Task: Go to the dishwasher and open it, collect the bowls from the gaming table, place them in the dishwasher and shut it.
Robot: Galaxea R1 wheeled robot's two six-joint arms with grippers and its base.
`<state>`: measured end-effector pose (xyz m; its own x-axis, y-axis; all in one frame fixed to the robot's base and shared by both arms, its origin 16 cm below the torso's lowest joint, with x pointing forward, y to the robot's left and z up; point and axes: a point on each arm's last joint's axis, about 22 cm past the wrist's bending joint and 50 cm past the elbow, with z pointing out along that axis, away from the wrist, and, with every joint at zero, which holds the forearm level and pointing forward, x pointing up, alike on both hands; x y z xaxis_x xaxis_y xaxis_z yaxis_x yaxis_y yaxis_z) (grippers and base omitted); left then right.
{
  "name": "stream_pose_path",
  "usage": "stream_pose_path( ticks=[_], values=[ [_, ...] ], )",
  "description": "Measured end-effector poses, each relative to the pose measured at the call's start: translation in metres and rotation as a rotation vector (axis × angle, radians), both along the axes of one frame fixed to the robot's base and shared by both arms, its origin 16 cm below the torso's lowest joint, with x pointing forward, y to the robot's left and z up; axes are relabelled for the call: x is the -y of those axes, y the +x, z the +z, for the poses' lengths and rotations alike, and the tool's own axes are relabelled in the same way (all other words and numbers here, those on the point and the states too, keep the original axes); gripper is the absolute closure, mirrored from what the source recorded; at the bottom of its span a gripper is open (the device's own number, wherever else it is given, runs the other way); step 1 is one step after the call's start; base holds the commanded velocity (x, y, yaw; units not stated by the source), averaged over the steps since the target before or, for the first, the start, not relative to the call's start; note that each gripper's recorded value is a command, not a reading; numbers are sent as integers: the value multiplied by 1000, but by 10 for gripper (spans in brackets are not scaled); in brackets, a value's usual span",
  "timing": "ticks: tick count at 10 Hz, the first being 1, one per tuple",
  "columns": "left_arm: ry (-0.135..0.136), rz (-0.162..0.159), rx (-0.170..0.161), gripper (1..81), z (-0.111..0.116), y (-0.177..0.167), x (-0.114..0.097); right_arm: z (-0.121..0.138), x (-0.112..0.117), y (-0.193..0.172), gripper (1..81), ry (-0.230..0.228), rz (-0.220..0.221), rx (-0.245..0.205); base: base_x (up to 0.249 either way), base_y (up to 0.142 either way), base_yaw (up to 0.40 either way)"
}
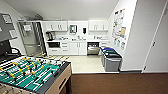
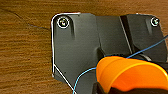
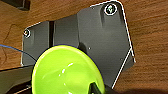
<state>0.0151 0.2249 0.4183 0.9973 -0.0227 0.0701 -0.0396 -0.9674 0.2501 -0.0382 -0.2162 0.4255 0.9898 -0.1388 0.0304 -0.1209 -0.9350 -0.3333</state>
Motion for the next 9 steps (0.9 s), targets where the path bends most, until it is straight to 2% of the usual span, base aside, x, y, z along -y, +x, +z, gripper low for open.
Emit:
stream_pose_path(
  ticks=[3,9],
  values=[
    [-4,-1,-13,811,0,-8,4,0,3,-4,811,-4,2,-6,191,0,0],
    [-16,9,14,811,0,-6,10,0,1,-1,811,-3,4,-1,191,0,0]
  ],
)
